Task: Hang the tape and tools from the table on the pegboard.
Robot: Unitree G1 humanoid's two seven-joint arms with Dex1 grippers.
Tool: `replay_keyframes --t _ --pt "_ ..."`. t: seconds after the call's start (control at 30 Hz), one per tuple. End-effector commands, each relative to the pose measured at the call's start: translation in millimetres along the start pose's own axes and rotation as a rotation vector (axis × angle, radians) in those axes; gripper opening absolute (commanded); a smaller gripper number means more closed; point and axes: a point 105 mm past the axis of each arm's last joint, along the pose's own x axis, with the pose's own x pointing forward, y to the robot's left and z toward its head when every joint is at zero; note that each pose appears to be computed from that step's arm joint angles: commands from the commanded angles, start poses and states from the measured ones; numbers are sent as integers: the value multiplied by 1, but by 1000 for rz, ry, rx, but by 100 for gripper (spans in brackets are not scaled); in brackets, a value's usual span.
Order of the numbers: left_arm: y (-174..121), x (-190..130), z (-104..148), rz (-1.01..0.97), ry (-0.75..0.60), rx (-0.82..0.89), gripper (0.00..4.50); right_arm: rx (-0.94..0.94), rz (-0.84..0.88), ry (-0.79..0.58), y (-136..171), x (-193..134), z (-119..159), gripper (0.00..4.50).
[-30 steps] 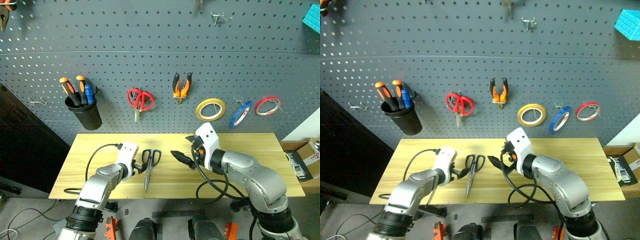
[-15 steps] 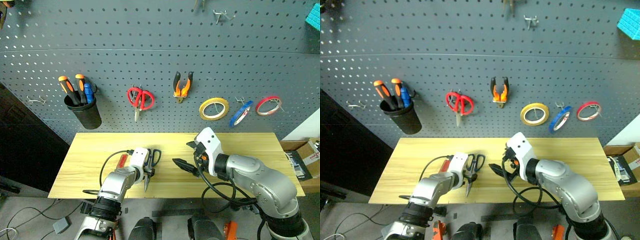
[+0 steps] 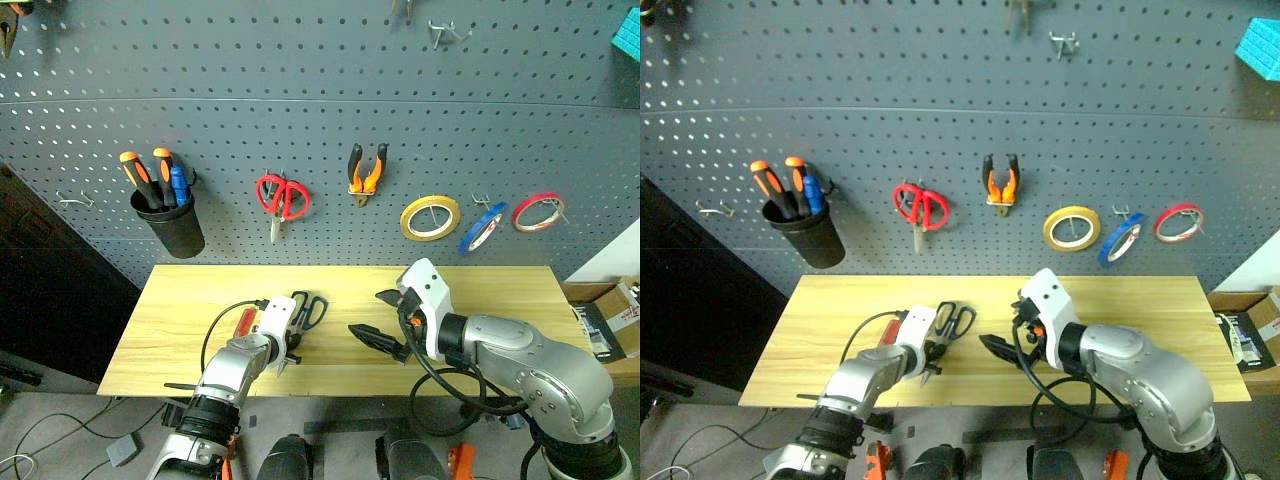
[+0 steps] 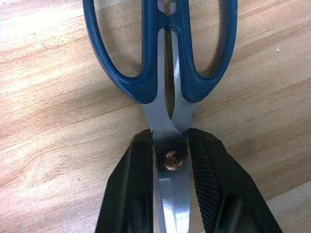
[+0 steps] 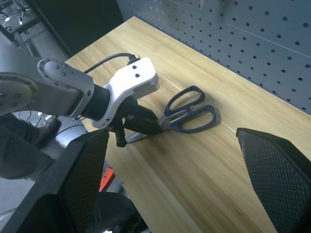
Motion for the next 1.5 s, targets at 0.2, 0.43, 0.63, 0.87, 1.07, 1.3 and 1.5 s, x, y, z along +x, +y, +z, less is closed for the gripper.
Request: replay_keyframes --t 0.2,0.43,0.63,0.87,1.07,1.3,1.5 --pt "7 -37 25 -38 -221 46 77 -351 22 -147 11 -20 31 450" --pt "7 -96 71 -50 -581 205 77 -417 58 -226 15 -30 46 450" --pt "-8 -138 90 -59 -812 430 77 -431 54 -220 8 -37 45 450" --pt "6 -156 123 56 -976 420 77 -450 4 -201 -5 -38 41 450" --pt "12 -158 140 105 -1026 397 77 -470 -3 -199 -8 -36 40 450" --pt "14 -146 132 101 -969 353 77 -488 -11 -199 -9 -35 42 450" --pt "29 -136 128 150 -925 286 77 -511 -43 -257 -13 -35 56 450"
